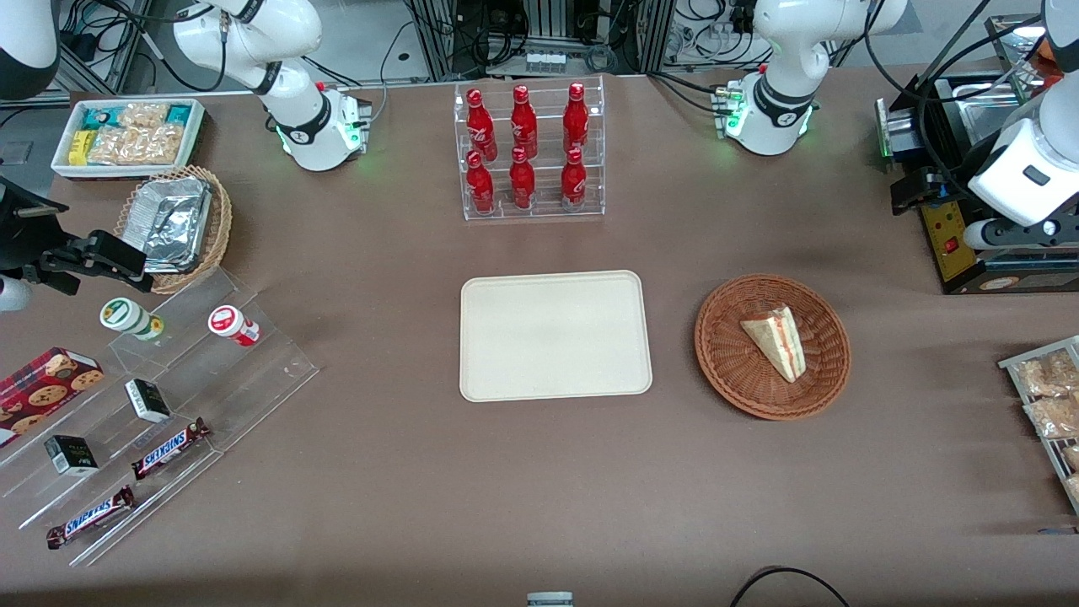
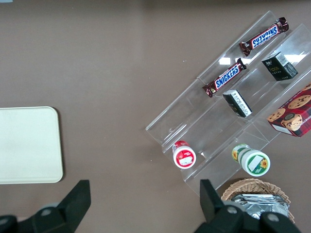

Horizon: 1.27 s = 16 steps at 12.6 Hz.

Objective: Place sandwich from basket to tray
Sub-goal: 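Lower the open left gripper over the wrapped sandwich in the wicker basket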

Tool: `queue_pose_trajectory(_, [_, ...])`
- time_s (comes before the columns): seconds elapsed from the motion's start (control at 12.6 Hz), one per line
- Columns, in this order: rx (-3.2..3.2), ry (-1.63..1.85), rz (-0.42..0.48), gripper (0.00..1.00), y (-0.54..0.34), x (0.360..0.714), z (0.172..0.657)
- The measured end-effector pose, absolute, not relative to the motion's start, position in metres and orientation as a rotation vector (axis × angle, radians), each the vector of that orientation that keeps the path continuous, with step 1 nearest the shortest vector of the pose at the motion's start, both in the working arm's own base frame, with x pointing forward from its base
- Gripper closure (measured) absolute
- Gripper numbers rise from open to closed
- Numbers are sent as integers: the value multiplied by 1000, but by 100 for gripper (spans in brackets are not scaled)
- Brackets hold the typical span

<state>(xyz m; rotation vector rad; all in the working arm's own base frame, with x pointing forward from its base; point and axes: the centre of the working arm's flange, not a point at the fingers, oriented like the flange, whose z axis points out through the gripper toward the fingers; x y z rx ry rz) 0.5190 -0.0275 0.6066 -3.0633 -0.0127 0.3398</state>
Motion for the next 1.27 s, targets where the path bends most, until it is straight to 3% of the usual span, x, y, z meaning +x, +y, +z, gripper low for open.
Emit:
queue_pose_trajectory(0.24, [-3059, 17, 383, 0, -32, 525, 591])
queue_pose_trajectory(0.56, [-3055, 38, 470, 0, -36, 558, 523])
queue_pose_trajectory(0.95, [-3064, 94, 416, 0, -53, 559, 439])
queue_pose_trajectory(1.27, [-3080, -25, 283, 0, -61, 552, 386])
